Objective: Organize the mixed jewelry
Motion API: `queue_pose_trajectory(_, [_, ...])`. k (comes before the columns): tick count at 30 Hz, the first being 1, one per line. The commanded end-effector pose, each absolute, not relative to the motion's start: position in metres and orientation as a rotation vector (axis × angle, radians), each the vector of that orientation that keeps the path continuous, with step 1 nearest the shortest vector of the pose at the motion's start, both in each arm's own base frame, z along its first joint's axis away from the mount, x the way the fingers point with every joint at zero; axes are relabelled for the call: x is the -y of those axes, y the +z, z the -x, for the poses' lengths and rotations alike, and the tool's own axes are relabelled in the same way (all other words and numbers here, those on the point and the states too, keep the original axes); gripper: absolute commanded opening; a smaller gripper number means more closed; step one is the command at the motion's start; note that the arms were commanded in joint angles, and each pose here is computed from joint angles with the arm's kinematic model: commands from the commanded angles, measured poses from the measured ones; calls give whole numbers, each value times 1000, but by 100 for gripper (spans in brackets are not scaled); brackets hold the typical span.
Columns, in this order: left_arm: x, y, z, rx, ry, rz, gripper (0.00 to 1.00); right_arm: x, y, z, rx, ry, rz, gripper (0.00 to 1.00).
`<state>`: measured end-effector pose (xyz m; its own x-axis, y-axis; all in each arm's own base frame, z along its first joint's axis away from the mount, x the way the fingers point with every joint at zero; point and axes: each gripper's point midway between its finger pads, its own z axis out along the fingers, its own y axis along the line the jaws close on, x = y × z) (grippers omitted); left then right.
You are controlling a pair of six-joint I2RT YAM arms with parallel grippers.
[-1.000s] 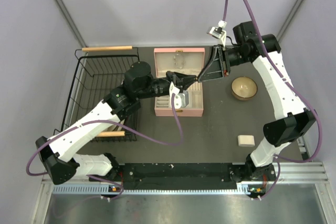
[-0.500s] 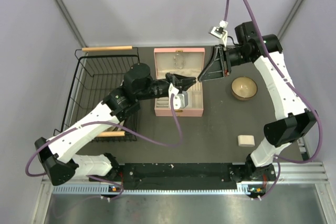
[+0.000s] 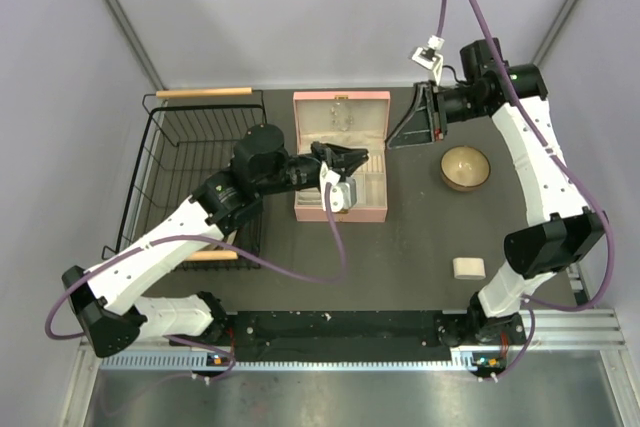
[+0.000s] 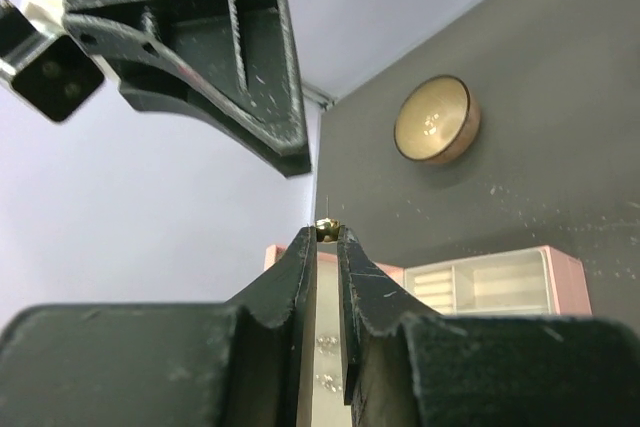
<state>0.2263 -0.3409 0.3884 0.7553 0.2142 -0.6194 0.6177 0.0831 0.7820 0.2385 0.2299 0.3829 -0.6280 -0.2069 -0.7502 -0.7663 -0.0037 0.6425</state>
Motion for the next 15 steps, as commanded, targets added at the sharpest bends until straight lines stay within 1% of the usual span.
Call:
queue_pose_trajectory(1, [329, 386, -230, -740, -263, -1522, 0, -214, 376, -254, -1864, 1588, 955, 26])
queue_pose_trajectory(2, [326, 372, -230, -786, -264, -1566, 0, -212, 375, -258, -1871, 1579, 944, 27])
queue_pose_trajectory(4, [322, 366, -233, -842, -252, -1586, 0, -205, 370, -265, -1890, 1564, 910, 27])
queue_pose_trajectory(5, [318, 350, -238, -911, -239, -1622, 0, -203, 368, -268, -1895, 1557, 901, 26])
queue_pose_trajectory(7, [314, 345, -241, -990, -242, -1633, 0, -198, 362, -274, -1913, 1546, 878, 27])
queue_pose_trajectory(8, [309, 326, -241, -1067, -241, -1682, 0, -197, 360, -275, -1918, 1544, 874, 27])
queue_pose_trajectory(15, [292, 295, -241, -1350, -260, -1726, 0, -192, 341, -284, -1965, 1526, 845, 27])
